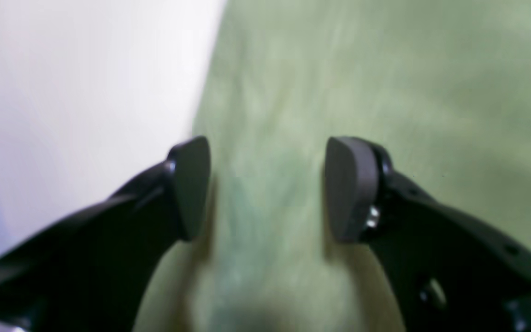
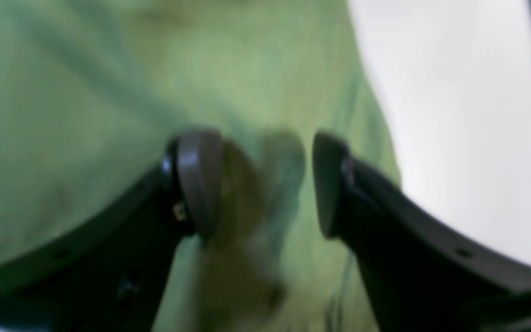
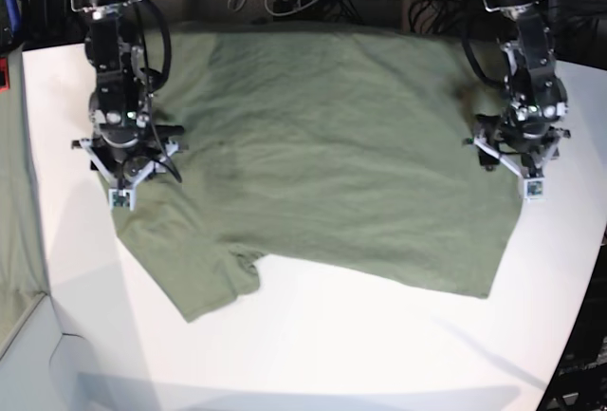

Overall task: Layout the t-shirt on the table in an organized manner, then fold the t-shirt properly
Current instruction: 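Press both grippers on the shirt and slide them to smooth wrinkles, then reposition both grippers along the shirt's collar side and smooth the fabric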

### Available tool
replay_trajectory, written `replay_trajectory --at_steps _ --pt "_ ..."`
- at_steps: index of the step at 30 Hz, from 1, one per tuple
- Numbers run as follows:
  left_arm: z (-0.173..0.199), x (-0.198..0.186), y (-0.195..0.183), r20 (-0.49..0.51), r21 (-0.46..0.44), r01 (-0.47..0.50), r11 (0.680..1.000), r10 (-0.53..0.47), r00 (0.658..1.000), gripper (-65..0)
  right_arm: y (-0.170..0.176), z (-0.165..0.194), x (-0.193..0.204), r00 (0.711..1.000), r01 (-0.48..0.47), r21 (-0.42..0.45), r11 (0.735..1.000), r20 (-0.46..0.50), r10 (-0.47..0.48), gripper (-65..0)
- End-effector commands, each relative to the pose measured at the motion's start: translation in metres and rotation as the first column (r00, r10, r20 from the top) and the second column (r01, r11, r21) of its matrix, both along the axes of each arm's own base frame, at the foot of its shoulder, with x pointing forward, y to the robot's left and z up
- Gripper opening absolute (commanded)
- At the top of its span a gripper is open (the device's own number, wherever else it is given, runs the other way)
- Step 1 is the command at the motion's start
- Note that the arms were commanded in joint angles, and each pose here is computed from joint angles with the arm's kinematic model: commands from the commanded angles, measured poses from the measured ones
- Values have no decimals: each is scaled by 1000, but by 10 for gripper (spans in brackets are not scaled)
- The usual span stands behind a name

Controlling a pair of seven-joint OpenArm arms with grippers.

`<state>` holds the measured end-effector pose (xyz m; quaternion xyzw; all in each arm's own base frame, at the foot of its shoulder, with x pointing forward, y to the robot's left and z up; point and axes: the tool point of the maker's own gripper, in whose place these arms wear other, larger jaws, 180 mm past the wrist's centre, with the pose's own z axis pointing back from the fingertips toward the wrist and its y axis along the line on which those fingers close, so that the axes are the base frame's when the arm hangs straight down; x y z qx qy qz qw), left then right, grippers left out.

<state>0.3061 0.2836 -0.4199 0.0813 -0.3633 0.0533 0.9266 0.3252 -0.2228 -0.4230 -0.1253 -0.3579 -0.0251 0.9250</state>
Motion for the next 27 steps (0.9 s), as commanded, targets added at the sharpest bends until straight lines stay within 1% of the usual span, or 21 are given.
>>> replay_trajectory --at_steps 1,3,6,9,12,17,20,23,25,27 --pt "7 9 7 33 11 -8 1000 7 999 -265 -5 -1 7 1000 6 -6 1000 -5 -6 -326" --pt "-4 6 7 5 -4 -16 1000 16 1000 -265 -8 -6 14 1000 12 -10 1000 -7 -12 -326" --pt "-18 15 7 -1 -31 -29 999 29 1000 -265 -14 -14 28 1000 22 -15 1000 -10 -22 -326" --pt "-31 33 6 28 -66 -43 997 45 999 -265 -25 -18 54 999 37 -26 999 6 -37 -326" --pt "-34 53 4 49 -99 -54 994 59 997 -265 -36 -18 81 998 53 -36 998 27 -52 -326" --pt "-30 80 -1 60 -136 -63 989 72 996 -265 -47 2 133 993 70 -42 997 102 -65 -326" --pt "-27 83 -1 65 -137 -62 989 71 995 -265 -48 21 155 987 73 -39 997 148 -66 -326" --pt "-27 82 -1 67 -137 -62 989 72 995 -265 -50 32 163 983 74 -42 996 172 -66 -326" --pt "-25 76 2 72 -126 -63 990 72 995 -265 -65 41 166 980 90 -60 994 184 -77 -326" --pt "-19 66 6 91 -96 -55 994 64 994 -265 -74 43 164 979 100 -72 992 186 -85 -326"
